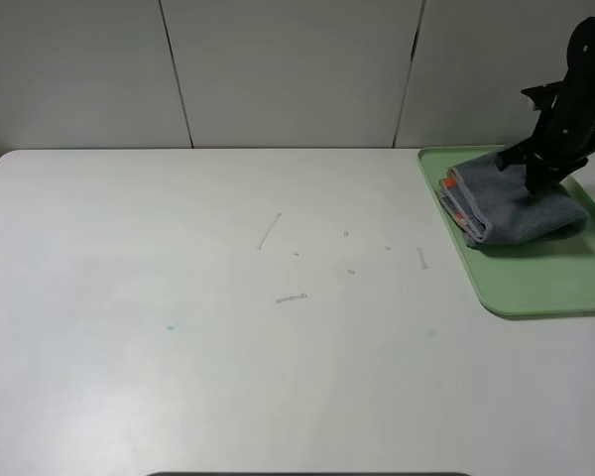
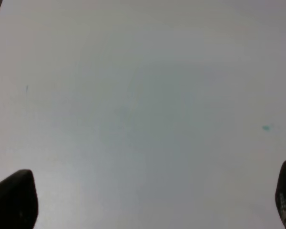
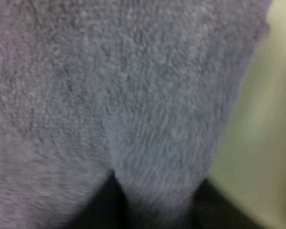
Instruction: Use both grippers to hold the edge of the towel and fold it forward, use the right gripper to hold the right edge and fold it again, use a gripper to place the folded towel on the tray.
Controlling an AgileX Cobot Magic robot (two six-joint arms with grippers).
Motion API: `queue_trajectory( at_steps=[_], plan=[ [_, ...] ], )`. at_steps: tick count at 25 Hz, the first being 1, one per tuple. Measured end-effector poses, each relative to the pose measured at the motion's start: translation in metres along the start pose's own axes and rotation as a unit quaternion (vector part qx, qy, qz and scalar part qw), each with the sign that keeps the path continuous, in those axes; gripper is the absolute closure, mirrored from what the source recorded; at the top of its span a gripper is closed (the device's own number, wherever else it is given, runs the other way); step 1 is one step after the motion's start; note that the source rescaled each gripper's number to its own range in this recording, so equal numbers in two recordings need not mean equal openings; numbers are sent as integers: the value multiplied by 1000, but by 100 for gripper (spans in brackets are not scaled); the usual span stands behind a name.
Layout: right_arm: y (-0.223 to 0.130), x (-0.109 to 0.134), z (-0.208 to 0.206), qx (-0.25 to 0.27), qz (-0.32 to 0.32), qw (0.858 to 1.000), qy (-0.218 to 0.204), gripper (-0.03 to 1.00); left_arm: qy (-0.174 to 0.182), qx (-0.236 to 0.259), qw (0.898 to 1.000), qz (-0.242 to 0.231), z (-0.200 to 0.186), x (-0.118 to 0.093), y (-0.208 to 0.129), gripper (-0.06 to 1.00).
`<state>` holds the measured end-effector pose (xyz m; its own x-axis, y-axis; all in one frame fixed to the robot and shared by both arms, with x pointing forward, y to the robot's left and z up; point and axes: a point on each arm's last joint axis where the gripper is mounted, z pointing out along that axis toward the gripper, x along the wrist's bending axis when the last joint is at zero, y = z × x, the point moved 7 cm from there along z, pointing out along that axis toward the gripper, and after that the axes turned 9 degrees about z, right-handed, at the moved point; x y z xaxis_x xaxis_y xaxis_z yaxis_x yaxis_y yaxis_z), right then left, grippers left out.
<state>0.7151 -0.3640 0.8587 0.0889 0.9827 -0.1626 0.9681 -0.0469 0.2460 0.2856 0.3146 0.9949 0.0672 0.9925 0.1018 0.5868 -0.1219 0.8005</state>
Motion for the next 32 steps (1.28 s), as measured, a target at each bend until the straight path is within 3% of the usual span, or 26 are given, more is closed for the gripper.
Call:
queue_trajectory(
  at_steps=[1, 2, 5, 12, 21, 26, 32],
  plan=[
    [1, -2, 0, -2, -1, 1000, -5, 23, 0, 0, 1000, 0, 0, 0, 0, -6],
    [1, -3, 0, -3, -1, 1000, -10, 14, 0, 0, 1000, 0, 0, 0, 0, -6],
    [1, -5, 0, -4, 5, 1000, -16, 0, 0, 0, 1000, 0, 0, 0, 0, -6],
    [2, -6, -5, -7, 9, 1000, -15, -3, 0, 0, 1000, 0, 0, 0, 0, -6],
    [5, -5, -67, -31, 48, 998, 20, -3, 0, 0, 1000, 0, 0, 0, 0, -6],
    [-8, 4, -100, -8, 77, 995, 60, -3, 0, 0, 1000, 0, 0, 0, 0, -6],
    [-26, 4, -119, 34, 81, 994, 67, -3, 0, 0, 1000, 0, 0, 0, 0, -6]
  ],
)
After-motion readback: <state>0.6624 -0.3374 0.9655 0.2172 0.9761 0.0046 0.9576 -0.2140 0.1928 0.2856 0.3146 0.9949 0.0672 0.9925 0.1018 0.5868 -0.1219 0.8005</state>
